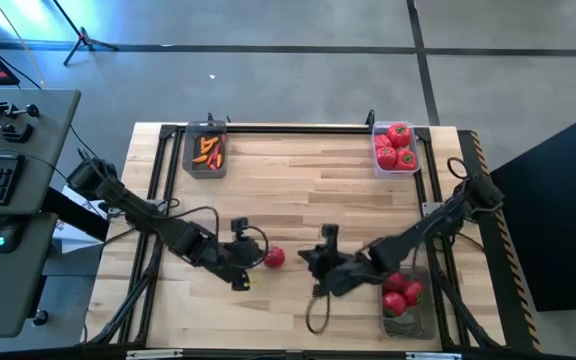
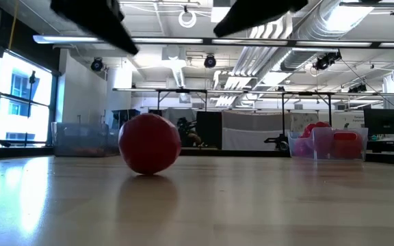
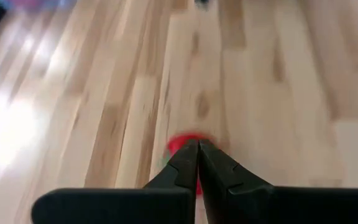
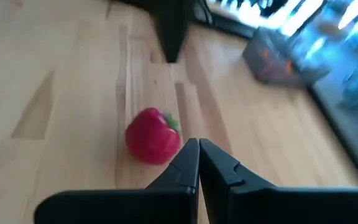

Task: Sort produce into baskets
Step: Put the tomato into the bottom black bin

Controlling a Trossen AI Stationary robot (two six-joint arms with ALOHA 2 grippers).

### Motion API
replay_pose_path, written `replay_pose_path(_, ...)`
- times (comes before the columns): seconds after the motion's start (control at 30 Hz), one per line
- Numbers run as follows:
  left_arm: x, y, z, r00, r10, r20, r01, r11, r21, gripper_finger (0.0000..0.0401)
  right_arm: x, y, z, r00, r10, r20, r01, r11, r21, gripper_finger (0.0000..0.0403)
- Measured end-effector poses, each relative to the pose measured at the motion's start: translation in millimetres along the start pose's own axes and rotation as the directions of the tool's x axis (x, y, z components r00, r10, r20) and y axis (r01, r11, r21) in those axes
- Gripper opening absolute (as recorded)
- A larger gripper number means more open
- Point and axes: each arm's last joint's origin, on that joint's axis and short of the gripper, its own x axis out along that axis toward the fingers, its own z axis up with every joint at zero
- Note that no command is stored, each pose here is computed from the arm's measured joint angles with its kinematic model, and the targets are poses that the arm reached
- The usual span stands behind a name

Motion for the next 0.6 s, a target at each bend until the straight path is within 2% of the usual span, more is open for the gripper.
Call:
replay_pose_path(0.17, 9, -5, -33, 0.999, 0.009, -0.054, -0.012, 0.999, -0.049, 0.0, 19, -20, -3, 0.993, 0.093, -0.076, -0.087, 0.993, 0.079, 0.0001)
replay_pose_path(0.3, 16, -9, -60, 0.998, -0.014, -0.055, 0.009, 0.996, -0.089, 0.0, 30, -30, -2, 0.978, 0.189, -0.091, -0.183, 0.981, 0.068, 0.0017)
replay_pose_path(0.43, 21, -13, -80, 0.995, -0.095, -0.042, 0.089, 0.988, -0.124, 0.0, 43, -27, -8, 0.969, 0.22, -0.113, -0.224, 0.974, -0.023, 0.0073)
replay_pose_path(0.6, 26, -13, -97, 0.989, -0.151, -0.002, 0.149, 0.978, -0.148, 0.0, 62, -14, -22, 0.954, 0.26, -0.151, -0.269, 0.962, -0.046, 0.0167)
